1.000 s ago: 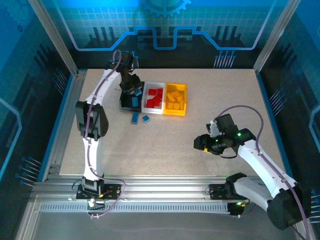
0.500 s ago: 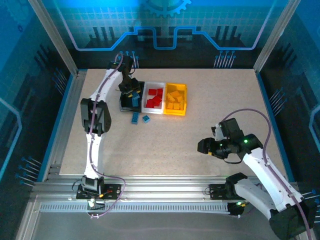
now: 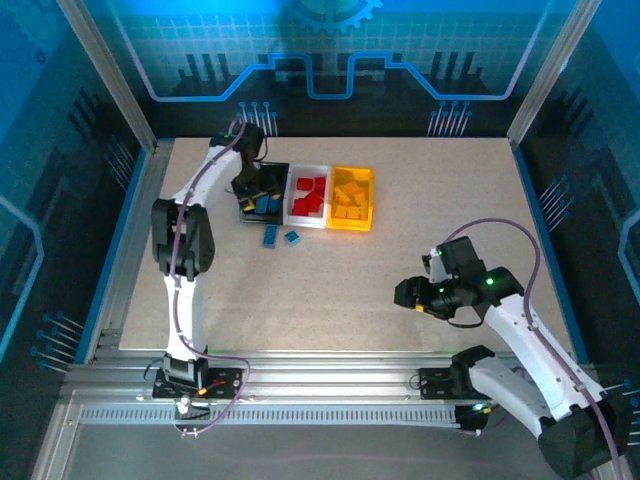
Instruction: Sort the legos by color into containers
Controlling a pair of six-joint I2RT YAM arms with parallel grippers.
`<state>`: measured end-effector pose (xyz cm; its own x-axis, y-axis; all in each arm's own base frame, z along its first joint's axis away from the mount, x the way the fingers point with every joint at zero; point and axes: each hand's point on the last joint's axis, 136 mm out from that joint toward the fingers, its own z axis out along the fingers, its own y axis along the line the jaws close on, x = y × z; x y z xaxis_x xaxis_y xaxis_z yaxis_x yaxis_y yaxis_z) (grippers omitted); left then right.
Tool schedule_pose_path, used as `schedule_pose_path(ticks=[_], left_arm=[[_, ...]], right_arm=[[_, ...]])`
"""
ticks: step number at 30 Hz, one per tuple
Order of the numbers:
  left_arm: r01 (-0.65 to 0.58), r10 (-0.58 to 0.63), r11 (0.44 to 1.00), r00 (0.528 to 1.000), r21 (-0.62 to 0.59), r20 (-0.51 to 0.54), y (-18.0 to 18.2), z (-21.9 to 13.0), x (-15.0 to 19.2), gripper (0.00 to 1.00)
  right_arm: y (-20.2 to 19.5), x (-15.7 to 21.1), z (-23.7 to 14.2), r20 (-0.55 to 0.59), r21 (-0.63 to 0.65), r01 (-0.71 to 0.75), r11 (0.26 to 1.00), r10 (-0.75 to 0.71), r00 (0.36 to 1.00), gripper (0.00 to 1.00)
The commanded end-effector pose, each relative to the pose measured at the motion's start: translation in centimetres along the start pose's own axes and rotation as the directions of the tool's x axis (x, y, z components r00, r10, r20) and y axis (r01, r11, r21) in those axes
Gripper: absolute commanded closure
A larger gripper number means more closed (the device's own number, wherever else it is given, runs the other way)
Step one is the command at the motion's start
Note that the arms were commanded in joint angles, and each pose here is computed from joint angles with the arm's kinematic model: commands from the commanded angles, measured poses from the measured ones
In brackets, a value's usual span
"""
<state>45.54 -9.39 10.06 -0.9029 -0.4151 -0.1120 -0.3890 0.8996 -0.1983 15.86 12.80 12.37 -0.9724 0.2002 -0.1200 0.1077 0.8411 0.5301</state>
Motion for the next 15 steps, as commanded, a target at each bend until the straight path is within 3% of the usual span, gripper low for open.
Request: schedule_pose_path(ticks=[1,7,15], left_arm=[[-0.116,0.117,0.993,0.991,-0.021,0.071,-0.1,-3.1,2.8,0.35],[-0.204,0.206,0.976,0.979,-0.071,0.009,1.1,-0.7,8.3,0.36],[-0.252,0.25,0.961,0.968,-0.117,-0.033,1.7,1.9,9.0,0.36]], right_arm=[[0.4,-0.1,0.4,-0.016,-0.027,0.02,0.999,-0.021,1.0,0.33],[1.1,-0.7,0.4,-0.022,-0.041,0.046,0.998,-0.047,0.999,0.33],[1.4,-0.8,0.3,-0.029,-0.035,0.045,0.998,-0.046,0.999,0.33]])
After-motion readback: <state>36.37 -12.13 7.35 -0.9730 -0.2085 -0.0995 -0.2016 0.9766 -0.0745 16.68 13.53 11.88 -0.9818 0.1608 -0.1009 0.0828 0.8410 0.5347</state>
